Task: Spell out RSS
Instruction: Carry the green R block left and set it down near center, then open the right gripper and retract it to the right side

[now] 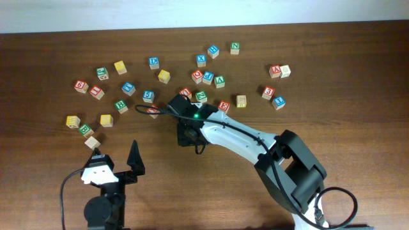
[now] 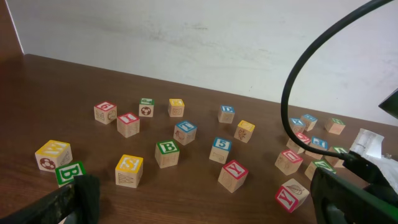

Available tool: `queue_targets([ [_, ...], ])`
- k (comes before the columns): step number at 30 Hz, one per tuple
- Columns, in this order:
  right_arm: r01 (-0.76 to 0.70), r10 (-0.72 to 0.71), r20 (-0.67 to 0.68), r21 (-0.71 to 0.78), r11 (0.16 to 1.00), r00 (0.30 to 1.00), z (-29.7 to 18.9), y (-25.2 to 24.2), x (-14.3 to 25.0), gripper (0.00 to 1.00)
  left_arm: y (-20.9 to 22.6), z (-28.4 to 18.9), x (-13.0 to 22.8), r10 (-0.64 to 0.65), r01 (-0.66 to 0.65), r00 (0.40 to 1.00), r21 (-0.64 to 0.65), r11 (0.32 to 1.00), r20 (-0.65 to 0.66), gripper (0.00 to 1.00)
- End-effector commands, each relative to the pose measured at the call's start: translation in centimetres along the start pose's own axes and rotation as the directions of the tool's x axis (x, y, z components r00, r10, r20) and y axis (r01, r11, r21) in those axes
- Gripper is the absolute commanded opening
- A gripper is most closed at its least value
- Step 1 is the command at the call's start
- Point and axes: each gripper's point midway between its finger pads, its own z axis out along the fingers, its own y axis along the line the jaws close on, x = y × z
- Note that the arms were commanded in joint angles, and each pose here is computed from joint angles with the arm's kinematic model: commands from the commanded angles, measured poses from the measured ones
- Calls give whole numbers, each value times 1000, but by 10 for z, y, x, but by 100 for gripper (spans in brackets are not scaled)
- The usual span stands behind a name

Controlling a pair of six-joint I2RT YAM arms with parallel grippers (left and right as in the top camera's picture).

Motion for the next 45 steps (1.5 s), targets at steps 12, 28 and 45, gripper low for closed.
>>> queue_targets([
  [12,4,-4,-7,19,1000,1000,-4,-12,-3,36,0,0,2,16,-16,1000,4,1000,-3,99],
  [28,74,-63,299,-26,997,952,-184,-35,-60,98,0,0,2,16,-16,1000,4,1000,-2,99],
  [45,71,-64,308,-10,997,949,-311,-235,-12,98,0,0,2,16,-16,1000,3,1000,-3,100],
])
